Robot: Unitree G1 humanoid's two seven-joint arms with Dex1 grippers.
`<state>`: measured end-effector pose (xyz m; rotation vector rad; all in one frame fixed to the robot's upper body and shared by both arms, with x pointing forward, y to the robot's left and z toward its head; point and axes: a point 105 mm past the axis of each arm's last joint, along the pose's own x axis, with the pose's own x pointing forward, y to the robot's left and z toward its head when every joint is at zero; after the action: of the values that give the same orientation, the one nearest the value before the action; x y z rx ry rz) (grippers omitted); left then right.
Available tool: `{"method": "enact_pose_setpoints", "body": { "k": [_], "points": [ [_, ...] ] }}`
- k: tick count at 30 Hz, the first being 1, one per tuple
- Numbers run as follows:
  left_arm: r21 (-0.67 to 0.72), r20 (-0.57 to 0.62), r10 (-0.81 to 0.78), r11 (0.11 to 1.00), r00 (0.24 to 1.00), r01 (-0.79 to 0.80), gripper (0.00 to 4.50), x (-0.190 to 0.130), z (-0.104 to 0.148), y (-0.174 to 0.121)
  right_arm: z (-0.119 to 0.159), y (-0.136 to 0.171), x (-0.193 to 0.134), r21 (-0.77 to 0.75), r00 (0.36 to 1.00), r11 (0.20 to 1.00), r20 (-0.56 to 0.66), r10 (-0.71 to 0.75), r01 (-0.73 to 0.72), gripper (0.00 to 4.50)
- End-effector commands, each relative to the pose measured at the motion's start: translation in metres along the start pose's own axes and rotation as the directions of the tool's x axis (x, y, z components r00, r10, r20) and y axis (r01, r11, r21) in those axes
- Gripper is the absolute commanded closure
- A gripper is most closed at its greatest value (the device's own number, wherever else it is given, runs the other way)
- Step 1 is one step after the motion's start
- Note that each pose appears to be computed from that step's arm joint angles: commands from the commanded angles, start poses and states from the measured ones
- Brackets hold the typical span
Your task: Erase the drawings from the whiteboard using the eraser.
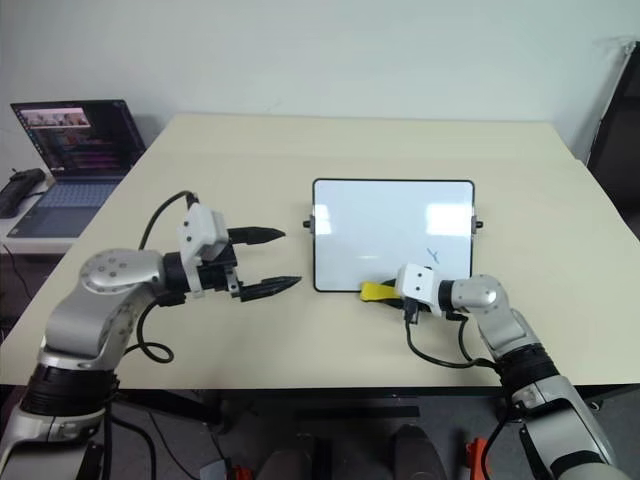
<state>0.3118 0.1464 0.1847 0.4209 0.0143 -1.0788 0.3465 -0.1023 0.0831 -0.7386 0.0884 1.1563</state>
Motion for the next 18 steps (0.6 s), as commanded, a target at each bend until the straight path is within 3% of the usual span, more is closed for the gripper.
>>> {"method": "enact_pose_setpoints", "body": {
  "k": [1, 6, 10, 15, 18],
  "points": [
    [0.054, 0.031, 0.011, 0.998, 0.999, -0.012, 0.0, -0.002, 0.015, 0.005, 0.002, -0.033, -0.017, 0.038, 0.99, 0.989, -0.014, -0.144, 0.144, 3.53],
    [0.057, 0.035, 0.007, 0.998, 0.999, -0.009, 0.0, 0.0, 0.016, 0.006, 0.018, -0.065, -0.03, -0.029, 0.956, 0.956, 0.005, -0.292, 0.292, 3.53],
    [0.057, 0.041, 0.003, 0.998, 0.999, -0.005, 0.0, 0.002, 0.016, 0.005, 0.019, -0.101, -0.042, -0.126, 0.873, 0.869, -0.038, -0.487, 0.479, 3.53],
    [0.059, 0.045, 0.003, 0.998, 0.999, -0.006, 0.0, 0.003, 0.017, 0.006, 0.011, -0.111, -0.043, -0.135, 0.832, 0.834, -0.087, -0.548, 0.535, 3.53],
    [0.061, 0.046, 0.004, 0.998, 0.999, -0.007, 0.0, 0.003, 0.017, 0.007, 0.008, -0.107, -0.04, -0.129, 0.846, 0.849, -0.094, -0.525, 0.513, 3.53]
  ]
}}
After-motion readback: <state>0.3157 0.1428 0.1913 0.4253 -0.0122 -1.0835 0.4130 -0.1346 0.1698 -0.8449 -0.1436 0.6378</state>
